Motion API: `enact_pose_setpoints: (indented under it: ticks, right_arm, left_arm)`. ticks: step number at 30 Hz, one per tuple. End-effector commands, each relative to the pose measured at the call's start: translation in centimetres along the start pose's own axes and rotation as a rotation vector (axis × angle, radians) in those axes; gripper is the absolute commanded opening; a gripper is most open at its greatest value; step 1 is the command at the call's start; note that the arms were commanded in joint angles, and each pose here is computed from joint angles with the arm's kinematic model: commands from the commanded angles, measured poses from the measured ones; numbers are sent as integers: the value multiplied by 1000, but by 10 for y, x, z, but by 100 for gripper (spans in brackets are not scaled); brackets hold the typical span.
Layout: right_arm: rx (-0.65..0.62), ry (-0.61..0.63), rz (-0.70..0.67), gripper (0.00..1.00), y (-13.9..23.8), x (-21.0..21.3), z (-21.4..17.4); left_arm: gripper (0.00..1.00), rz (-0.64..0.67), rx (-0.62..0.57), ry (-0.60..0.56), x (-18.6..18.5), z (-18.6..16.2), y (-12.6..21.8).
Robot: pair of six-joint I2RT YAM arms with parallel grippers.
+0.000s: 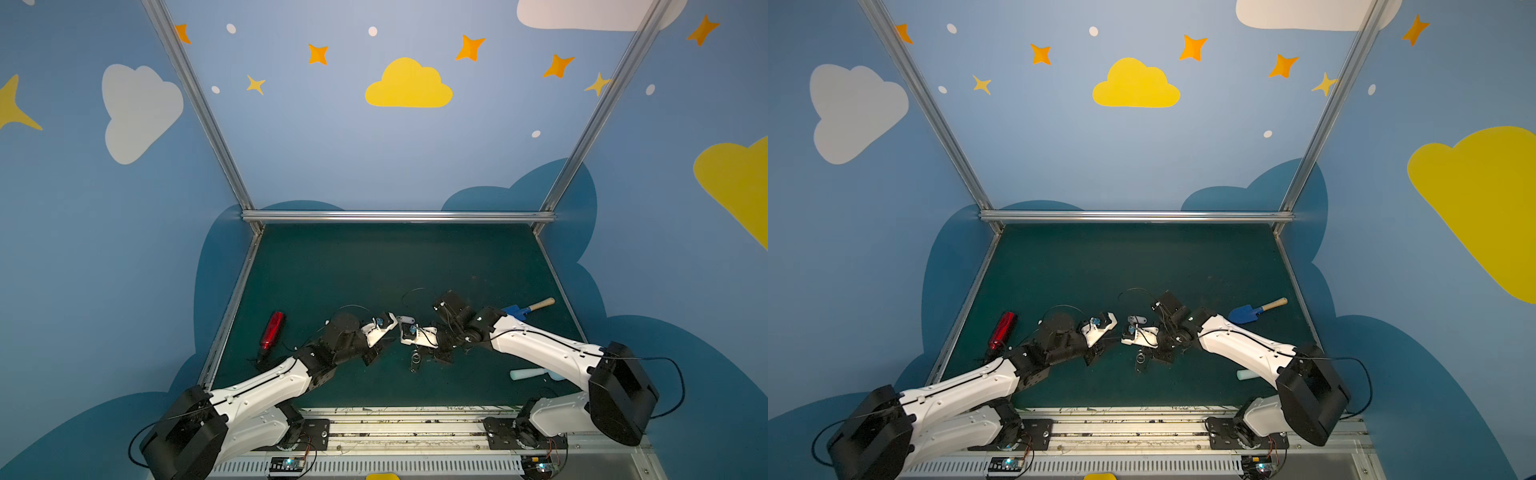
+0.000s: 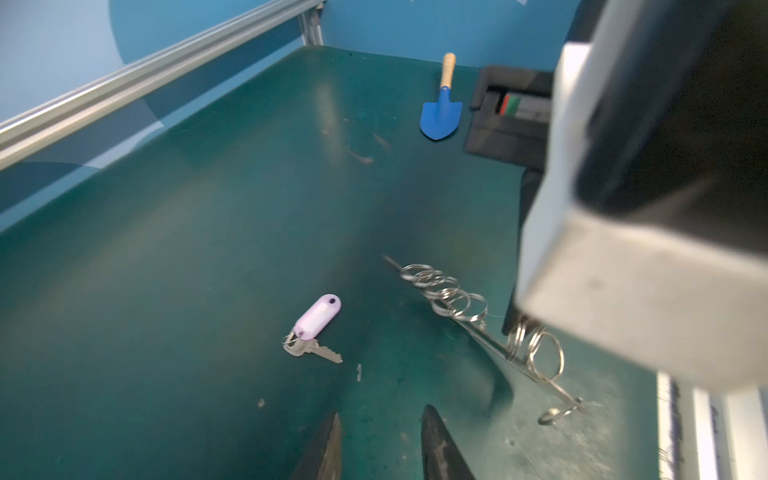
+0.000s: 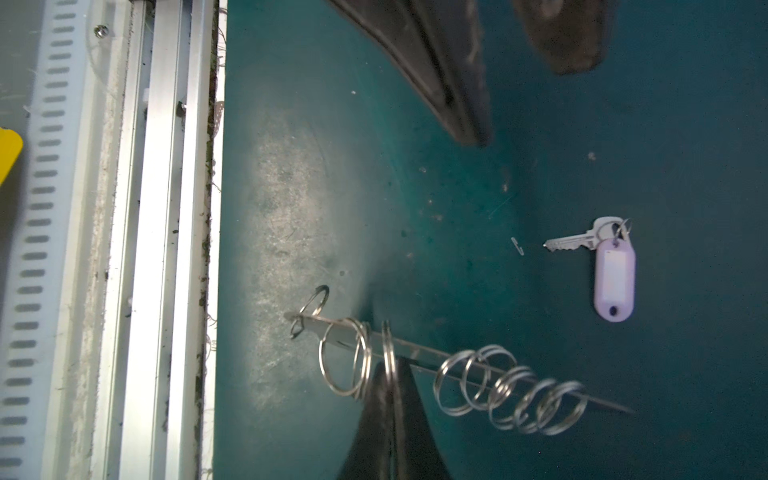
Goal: Put the keys on the keyring
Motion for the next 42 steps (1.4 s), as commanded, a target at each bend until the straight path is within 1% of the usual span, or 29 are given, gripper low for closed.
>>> enact_pose_setpoints:
  ticks: [1, 5, 10, 16, 22, 29, 33, 36, 40, 42]
  right_arm:
    - [-36, -39, -14, 0, 1, 5, 2]
    - [-45, -30, -43, 0, -1, 7, 1]
    - [-63, -16, -82, 0, -1, 7, 1]
    - [-61, -11, -95, 0, -2, 7, 1]
    - [-77, 0, -104, 0, -2, 7, 2]
    - [-132, 60, -124, 0, 2, 11, 3]
    - [-138, 51, -136, 0, 4, 11, 3]
    - [-126, 39, -166, 0, 6, 7, 1]
    - [-113, 15, -201, 0, 9, 2, 0]
    - [-107, 33, -205, 0, 9, 0, -2]
  left_arm:
    - [33, -77, -42, -3, -12, 6, 1]
    - [33, -132, -45, -27, -23, 5, 0]
    - [33, -160, -39, -36, -30, 1, -5]
    - [33, -217, -36, -35, -41, 2, -11]
    - [33, -229, -30, -46, -48, 1, -15]
    - [34, -224, -49, 6, -48, 3, -21]
    - [34, -229, -66, 36, -48, 5, -23]
    - [32, -187, -106, 105, -39, 6, -20]
    - [33, -177, -107, 151, -36, 5, -17]
    - [33, -180, -127, 168, -35, 6, -14]
Point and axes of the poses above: each gripper's point midway between its finger pads, its own y axis back along the fingers, its own x axis along the line the jaws close on, z = x × y, the point moved 4 cm from there along y, back along the fingers, and after that the axes turned 6 degrees about -y, right-handed, at the moved point
